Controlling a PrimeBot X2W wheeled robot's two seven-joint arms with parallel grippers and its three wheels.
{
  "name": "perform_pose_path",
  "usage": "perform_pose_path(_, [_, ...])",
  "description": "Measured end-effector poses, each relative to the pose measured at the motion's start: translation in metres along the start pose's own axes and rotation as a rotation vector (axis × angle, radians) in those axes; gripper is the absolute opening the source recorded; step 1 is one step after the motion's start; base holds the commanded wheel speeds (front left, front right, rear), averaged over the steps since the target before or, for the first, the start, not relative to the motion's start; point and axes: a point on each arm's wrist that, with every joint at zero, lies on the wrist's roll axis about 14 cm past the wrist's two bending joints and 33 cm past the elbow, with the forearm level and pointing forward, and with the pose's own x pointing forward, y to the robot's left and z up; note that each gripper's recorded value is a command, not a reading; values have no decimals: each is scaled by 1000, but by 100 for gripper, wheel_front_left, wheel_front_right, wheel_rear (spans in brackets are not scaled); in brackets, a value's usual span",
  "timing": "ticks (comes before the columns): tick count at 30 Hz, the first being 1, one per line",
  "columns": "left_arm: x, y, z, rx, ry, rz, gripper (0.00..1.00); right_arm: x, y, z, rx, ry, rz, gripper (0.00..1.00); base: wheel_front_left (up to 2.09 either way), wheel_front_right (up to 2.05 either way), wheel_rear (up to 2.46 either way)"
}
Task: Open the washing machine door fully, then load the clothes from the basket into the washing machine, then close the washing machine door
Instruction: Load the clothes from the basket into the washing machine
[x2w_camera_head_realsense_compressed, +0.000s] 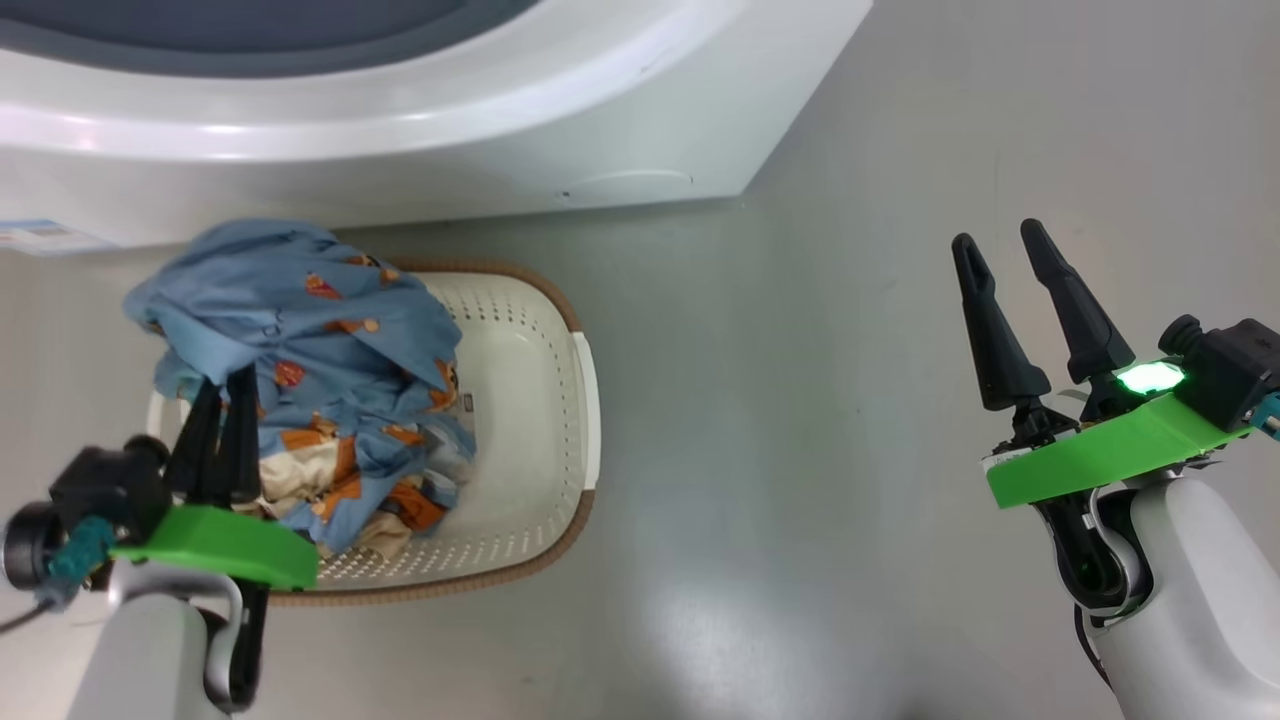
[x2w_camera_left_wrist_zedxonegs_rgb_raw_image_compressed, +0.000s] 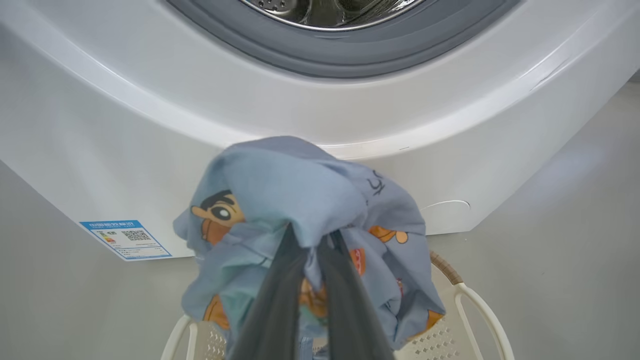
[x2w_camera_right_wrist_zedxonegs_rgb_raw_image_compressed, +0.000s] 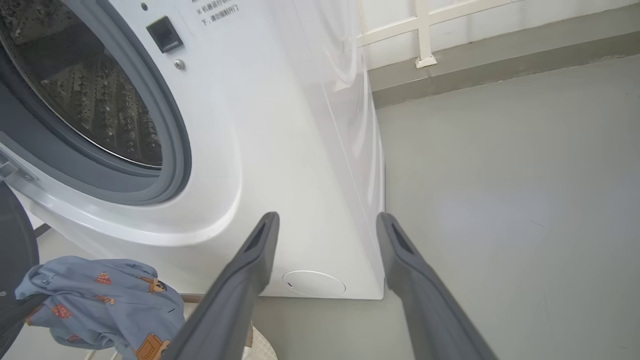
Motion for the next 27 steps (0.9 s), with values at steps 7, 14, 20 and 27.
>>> perform_pose_path(7, [-16,-11,34,4,-103,-11,0,-8,6,8,2,-12,8,100,0,0,0])
perform_pose_path(14, [-34,-16,54,1,-165,-6,0,-15,8,19,-4,-30,9,100,0,0,0])
perform_pose_path(20, [-51,-21,65,-5,-191,-3,0,-33,6,24,-11,-28,-3,100,0,0,0])
perform_pose_path(27, [-71,-25,80,-6,-228,4,0,-50,11,40,-12,-57,0,100,0,0,0])
